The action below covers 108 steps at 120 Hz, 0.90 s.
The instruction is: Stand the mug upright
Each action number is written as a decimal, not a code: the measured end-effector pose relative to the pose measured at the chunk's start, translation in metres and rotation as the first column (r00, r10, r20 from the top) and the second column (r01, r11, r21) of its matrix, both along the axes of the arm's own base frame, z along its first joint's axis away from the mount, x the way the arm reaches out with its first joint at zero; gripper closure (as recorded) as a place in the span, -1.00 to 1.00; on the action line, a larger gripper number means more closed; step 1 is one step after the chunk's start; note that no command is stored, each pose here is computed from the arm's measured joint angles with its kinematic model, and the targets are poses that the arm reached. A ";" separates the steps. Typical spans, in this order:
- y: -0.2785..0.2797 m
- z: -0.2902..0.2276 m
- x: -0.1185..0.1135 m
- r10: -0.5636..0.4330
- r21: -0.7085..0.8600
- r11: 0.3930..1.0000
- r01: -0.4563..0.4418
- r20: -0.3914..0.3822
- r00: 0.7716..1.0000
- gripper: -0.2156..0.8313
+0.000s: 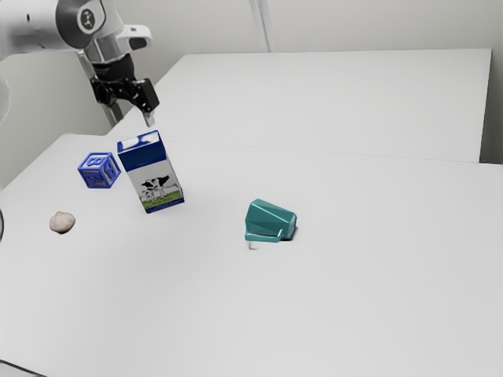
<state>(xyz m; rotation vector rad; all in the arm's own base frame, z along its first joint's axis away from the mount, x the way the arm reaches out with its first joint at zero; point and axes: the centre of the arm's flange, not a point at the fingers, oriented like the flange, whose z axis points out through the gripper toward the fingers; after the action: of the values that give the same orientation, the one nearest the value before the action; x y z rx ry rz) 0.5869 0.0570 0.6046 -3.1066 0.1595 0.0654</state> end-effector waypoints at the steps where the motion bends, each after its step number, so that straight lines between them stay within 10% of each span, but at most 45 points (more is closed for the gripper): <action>1: 0.000 -0.001 -0.001 -0.001 -0.002 1.000 0.001 -0.002 1.000 -0.59; 68: -0.029 -0.169 -0.047 0.104 -0.521 0.829 -0.202 -0.211 0.972 -0.59; 108: -0.084 -0.255 -0.014 0.161 -0.655 0.704 -0.275 -0.229 0.960 -0.59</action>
<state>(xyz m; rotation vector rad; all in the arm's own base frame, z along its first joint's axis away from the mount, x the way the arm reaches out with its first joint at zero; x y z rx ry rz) 0.5729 -0.0268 0.3500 -3.8514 -0.2587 0.3308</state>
